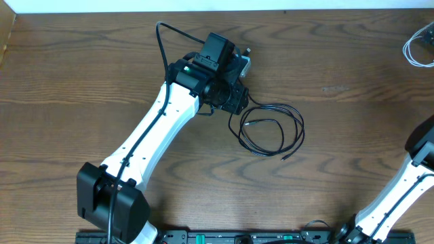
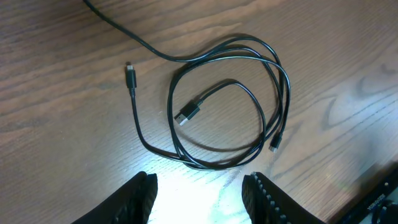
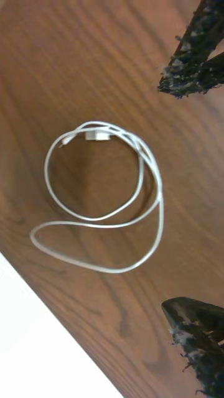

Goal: Untangle cables

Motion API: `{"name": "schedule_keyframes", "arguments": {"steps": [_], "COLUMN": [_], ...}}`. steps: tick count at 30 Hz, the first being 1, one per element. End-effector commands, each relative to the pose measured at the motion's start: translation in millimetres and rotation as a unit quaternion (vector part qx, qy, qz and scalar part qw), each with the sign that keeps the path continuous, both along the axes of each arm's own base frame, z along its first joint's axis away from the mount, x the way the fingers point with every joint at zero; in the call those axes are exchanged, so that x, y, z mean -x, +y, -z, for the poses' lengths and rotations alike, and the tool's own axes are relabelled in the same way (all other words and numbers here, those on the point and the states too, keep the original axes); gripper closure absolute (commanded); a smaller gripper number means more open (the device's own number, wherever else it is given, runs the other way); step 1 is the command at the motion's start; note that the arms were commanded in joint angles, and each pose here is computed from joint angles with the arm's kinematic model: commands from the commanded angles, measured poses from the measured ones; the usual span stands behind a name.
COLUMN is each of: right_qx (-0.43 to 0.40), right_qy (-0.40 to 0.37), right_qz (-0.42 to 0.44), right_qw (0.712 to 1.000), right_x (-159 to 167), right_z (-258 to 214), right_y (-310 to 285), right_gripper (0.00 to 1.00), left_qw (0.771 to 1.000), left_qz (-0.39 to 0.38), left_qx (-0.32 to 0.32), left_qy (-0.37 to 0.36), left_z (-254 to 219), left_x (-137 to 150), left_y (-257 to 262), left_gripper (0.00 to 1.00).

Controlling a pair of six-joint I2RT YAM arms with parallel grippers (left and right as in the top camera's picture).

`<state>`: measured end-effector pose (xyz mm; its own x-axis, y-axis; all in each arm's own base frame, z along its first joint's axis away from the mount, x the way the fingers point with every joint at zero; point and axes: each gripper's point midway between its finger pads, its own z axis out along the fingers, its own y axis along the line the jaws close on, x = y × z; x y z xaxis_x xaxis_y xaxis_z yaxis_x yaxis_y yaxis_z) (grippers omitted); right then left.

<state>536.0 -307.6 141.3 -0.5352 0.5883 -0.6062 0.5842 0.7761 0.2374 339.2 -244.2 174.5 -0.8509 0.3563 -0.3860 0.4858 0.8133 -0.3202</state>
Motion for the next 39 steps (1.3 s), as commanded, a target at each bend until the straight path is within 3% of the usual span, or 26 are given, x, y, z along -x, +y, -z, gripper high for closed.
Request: {"name": "schedule_keyframes", "arguments": {"steps": [1,8,15,18,21,26,31,39], "right_qx": [0.016,-0.079,-0.145,-0.142,-0.135,-0.133,-0.126,-0.130], "right_qy": [-0.065,-0.061,0.026,0.049,0.064,0.073,0.088,0.096], "right_qz": [-0.011,-0.102,-0.202,-0.242,-0.255,-0.272,-0.275,-0.276], "right_qw": [0.998,0.990,0.968,0.959,0.955,0.950,0.949,0.948], "right_x": [11.9,51.9,76.6,78.9,78.1,76.9,79.2,82.8], "right_z": [-93.5,-141.5,-117.0,-108.2,-104.2,-102.4,-99.1,-97.5], "right_y": [17.3,98.9,179.3,203.4,218.6,237.2,243.7,246.5], "right_gripper": [0.01,0.01,0.03,0.07,0.10,0.14,0.17,0.19], "left_qw": [1.000,1.000,0.999,0.998,0.987,0.972,0.974,0.975], "left_qz": [-0.002,0.003,0.028,-0.036,-0.132,-0.218,-0.215,-0.215], "left_qx": [0.011,0.011,-0.001,-0.036,-0.072,-0.044,-0.002,-0.005], "left_qy": [0.000,0.000,0.019,0.044,0.062,0.081,0.066,0.064], "left_z": [-6.4,-6.0,8.3,28.7,52.5,79.8,84.8,107.8], "left_x": [1.9,4.1,25.1,29.0,27.9,23.7,15.9,6.0], "left_y": [-2.0,-5.7,-18.4,-7.5,10.7,9.9,-7.2,-14.8], "left_gripper": [0.50,0.50,0.50,0.50,0.50,0.50,0.50,0.51]}}
